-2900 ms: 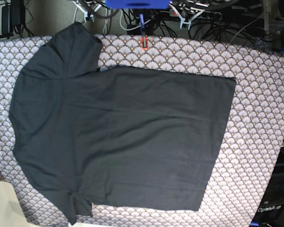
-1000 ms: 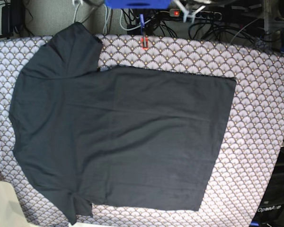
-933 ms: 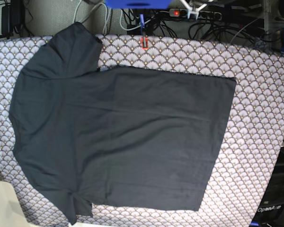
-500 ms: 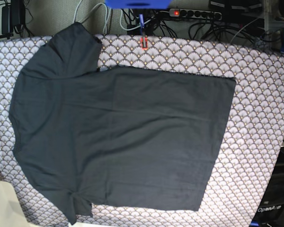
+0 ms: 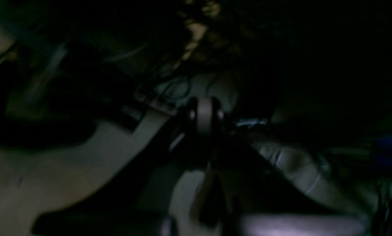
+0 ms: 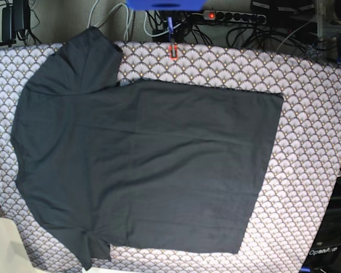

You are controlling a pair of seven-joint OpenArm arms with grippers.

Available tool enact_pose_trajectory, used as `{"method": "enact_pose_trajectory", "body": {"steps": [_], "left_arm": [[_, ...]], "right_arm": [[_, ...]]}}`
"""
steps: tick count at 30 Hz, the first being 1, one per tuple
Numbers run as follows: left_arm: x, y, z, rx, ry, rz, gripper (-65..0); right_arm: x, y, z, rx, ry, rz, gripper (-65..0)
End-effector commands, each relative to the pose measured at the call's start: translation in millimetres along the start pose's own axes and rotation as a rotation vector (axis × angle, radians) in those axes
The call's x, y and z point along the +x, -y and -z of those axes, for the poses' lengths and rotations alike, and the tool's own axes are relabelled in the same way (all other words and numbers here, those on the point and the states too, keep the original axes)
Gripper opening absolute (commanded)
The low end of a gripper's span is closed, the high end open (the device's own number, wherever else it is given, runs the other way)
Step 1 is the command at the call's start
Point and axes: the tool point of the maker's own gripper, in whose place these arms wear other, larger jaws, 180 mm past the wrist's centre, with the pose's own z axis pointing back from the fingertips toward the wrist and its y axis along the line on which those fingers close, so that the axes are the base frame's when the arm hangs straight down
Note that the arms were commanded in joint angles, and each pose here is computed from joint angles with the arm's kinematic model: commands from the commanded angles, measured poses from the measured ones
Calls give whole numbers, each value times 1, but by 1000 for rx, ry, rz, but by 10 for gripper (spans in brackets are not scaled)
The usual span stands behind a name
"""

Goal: Fold the T-shirt properly

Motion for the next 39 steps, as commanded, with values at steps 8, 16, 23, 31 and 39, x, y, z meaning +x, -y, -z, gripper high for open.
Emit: {"method": "enact_pose_trajectory", "body": {"steps": [8, 16, 23, 31, 39], "left_arm": [[27, 13, -4, -62, 137, -36, -650], [115, 57, -34, -256, 318, -95, -650], [216, 84, -30, -320, 365, 16, -650], [304, 124, 15, -244, 365, 290, -650], [355, 118, 93, -94, 188, 431, -650]], "right_arm": [[65, 25, -38, -47, 261, -14, -650], [162, 27, -38, -17, 408, 26, -650], [251, 20, -30, 34, 483, 25, -650], [317, 15, 14, 84, 442, 21, -650], [340, 19, 64, 111, 365, 68, -650]]}}
